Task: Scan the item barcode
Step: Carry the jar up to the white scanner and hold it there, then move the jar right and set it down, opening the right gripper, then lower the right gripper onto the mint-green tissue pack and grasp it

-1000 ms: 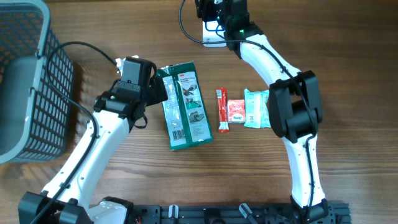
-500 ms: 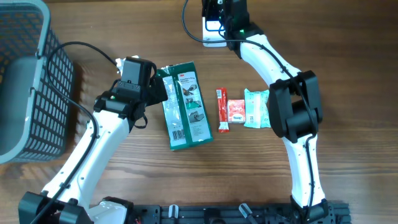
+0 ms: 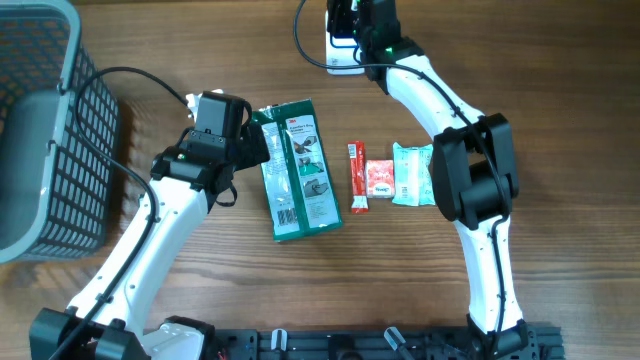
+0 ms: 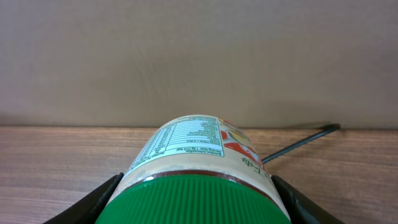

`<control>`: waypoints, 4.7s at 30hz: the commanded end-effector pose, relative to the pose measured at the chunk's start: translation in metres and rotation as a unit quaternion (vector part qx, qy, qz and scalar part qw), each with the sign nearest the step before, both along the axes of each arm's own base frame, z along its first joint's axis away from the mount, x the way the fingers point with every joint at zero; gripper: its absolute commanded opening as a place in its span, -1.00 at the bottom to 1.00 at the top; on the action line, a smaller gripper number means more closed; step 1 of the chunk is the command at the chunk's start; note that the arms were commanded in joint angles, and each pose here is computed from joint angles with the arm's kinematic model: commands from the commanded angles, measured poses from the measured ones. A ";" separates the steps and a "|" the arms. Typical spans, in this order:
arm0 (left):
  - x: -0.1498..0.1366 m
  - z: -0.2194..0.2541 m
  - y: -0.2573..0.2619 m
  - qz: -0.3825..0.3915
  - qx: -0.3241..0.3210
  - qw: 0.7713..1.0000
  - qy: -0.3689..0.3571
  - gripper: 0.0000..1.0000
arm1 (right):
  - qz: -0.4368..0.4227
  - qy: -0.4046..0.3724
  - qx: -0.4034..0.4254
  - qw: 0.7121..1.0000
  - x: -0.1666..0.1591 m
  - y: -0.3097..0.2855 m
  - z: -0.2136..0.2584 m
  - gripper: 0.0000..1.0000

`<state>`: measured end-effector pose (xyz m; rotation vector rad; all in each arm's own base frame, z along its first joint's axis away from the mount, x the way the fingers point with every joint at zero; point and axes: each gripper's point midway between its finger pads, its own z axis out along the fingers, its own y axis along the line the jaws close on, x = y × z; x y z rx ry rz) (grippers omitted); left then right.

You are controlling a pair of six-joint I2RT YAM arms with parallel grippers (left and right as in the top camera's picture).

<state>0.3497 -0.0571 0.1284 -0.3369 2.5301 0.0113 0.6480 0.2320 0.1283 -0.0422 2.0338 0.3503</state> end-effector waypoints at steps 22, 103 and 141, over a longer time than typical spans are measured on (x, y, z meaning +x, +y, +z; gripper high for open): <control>0.003 0.003 0.004 0.002 0.009 1.000 -0.006 1.00 | -0.069 -0.002 -0.012 0.998 -0.039 -0.103 0.139 -0.91; 0.003 0.003 0.004 0.002 0.009 1.000 -0.006 1.00 | -0.016 0.462 -0.070 0.884 -0.294 -0.189 -0.087 0.33; 0.003 0.003 0.004 0.002 0.009 1.000 -0.006 1.00 | 0.035 0.427 -0.007 0.904 -0.304 -0.167 -0.089 -0.12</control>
